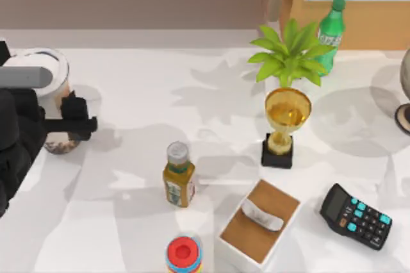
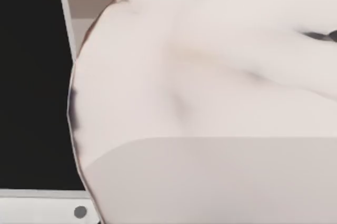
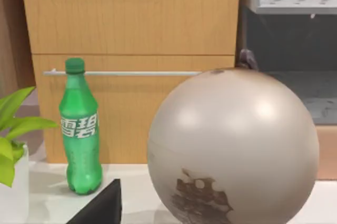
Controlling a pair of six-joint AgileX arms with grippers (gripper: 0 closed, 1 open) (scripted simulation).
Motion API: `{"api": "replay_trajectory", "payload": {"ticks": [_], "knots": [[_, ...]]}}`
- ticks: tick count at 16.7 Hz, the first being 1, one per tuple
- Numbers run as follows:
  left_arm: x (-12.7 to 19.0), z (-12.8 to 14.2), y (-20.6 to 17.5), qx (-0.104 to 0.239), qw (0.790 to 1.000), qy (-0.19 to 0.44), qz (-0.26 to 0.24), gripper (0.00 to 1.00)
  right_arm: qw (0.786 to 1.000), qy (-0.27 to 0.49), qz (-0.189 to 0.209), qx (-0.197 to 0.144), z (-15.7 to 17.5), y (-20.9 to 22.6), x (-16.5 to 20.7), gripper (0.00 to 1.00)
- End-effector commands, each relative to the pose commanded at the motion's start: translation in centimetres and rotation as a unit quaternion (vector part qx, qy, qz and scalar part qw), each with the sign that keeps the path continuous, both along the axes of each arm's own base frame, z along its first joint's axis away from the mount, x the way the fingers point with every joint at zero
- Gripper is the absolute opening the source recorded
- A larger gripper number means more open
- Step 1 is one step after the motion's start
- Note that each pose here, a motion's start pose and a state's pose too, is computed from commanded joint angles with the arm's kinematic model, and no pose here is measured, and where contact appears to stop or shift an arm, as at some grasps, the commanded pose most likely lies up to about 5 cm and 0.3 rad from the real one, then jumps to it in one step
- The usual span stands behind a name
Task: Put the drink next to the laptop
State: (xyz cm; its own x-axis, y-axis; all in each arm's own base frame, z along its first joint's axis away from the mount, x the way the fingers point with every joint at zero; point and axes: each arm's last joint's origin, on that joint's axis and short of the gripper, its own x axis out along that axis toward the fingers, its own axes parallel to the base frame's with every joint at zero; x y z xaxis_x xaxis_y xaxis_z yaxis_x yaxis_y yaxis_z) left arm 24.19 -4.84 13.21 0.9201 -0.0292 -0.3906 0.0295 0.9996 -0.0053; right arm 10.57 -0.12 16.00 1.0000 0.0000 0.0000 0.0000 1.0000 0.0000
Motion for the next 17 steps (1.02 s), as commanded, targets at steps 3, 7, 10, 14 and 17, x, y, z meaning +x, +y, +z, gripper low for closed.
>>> {"api": "replay_trajectory", "payload": {"ticks": [3,7,10,14,17], "knots": [[0.0,0.0,0.0,0.0,1.0,0.0,0.0,0.0,1.0,0.0,0.0,0.0,0.0,0.0,0.0,1.0],[0.0,0.0,0.0,0.0,1.0,0.0,0.0,0.3,1.0,0.0,0.0,0.0,0.0,0.0,0.0,1.0],[0.0,0.0,0.0,0.0,1.0,0.0,0.0,0.53,1.0,0.0,0.0,0.0,0.0,0.0,0.0,1.0],[0.0,0.0,0.0,0.0,1.0,0.0,0.0,0.83,1.0,0.0,0.0,0.0,0.0,0.0,0.0,1.0],[0.0,0.0,0.0,0.0,1.0,0.0,0.0,1.0,1.0,0.0,0.0,0.0,0.0,0.0,0.0,1.0]]}}
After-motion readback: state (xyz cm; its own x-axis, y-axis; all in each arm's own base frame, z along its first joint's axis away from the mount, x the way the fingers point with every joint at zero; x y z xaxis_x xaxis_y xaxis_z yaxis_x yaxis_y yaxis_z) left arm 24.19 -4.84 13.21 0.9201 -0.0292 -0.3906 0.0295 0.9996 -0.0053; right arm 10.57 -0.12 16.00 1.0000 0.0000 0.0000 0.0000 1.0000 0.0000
